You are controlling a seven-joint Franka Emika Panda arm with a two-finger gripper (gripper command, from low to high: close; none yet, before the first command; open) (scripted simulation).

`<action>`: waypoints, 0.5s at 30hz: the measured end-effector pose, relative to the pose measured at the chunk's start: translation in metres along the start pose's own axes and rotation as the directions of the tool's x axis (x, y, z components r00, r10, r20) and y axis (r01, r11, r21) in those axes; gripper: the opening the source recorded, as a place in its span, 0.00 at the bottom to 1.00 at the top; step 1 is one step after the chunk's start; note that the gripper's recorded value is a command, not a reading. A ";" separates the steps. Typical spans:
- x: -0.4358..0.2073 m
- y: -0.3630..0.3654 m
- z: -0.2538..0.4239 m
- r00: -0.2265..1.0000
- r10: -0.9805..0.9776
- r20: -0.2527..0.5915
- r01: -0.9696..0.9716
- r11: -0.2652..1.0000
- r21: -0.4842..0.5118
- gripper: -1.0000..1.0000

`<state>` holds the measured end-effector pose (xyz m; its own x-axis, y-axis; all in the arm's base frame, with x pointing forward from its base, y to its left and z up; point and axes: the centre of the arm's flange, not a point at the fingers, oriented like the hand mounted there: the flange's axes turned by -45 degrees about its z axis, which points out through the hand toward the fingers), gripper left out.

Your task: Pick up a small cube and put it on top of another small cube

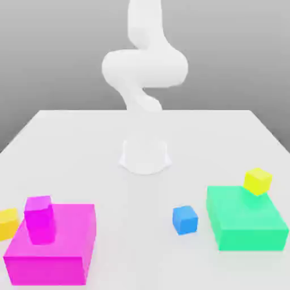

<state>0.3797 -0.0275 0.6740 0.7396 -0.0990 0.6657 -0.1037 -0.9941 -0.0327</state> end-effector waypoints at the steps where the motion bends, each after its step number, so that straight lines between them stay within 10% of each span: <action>1: 0.000 0.012 0.021 0.999 0.037 0.029 -0.036 0.999 -0.022 0.50; 15: -0.116 0.212 0.249 0.779 0.560 0.281 -0.462 0.816 -0.346 0.50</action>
<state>0.4371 -0.2383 0.4045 0.7049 -0.6466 0.2914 -0.6567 -0.7503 -0.0763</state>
